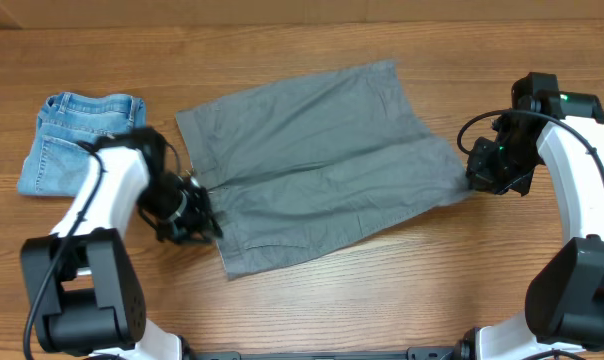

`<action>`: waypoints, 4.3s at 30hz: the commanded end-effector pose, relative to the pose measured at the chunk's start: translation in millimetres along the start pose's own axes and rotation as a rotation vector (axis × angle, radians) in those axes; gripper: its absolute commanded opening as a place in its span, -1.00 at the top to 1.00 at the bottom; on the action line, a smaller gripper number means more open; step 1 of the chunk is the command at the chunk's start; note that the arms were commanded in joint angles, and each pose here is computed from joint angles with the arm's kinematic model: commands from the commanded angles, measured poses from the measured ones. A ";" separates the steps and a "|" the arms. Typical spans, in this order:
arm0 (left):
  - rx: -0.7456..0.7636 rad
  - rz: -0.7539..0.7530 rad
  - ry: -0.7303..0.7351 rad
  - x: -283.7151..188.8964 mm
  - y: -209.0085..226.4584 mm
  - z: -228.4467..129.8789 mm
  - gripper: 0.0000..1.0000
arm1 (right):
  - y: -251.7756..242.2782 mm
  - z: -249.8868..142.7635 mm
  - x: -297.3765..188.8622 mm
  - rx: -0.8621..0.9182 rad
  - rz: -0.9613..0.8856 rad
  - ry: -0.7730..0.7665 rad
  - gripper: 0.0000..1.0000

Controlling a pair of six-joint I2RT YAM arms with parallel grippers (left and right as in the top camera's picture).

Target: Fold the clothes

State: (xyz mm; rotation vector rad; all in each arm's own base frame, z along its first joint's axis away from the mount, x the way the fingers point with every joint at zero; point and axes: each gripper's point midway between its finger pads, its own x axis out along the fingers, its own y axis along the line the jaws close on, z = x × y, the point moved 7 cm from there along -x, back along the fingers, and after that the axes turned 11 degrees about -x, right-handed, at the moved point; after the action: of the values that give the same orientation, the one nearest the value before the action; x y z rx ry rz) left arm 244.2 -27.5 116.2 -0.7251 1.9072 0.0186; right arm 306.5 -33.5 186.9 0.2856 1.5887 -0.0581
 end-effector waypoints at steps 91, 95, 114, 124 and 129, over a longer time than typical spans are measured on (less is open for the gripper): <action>0.795 0.808 -0.213 121.3 -61.2 -49.5 0.83 | -8.5 -6.0 45.3 0.070 0.003 0.003 0.08; 0.744 0.812 -0.206 121.2 -51.9 -47.5 0.91 | -10.9 -22.1 65.6 0.083 0.024 0.069 0.00; 0.503 0.827 -0.239 95.3 -26.6 -23.2 0.92 | -15.2 -25.7 110.5 0.157 0.090 -0.008 0.92; 0.467 0.793 -0.228 92.3 -23.7 -18.7 0.92 | -14.0 -8.9 8.7 0.129 0.100 -0.070 0.92; 0.464 0.800 -0.219 91.6 -22.3 -20.0 0.91 | -21.1 -33.0 -15.2 0.154 -0.011 0.001 0.92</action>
State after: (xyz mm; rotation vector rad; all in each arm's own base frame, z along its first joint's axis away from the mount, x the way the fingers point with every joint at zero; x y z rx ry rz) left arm 217.9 -111.2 63.4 0.3181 1.7595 0.0560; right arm 272.1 -22.9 185.1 0.5463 1.6479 -0.0319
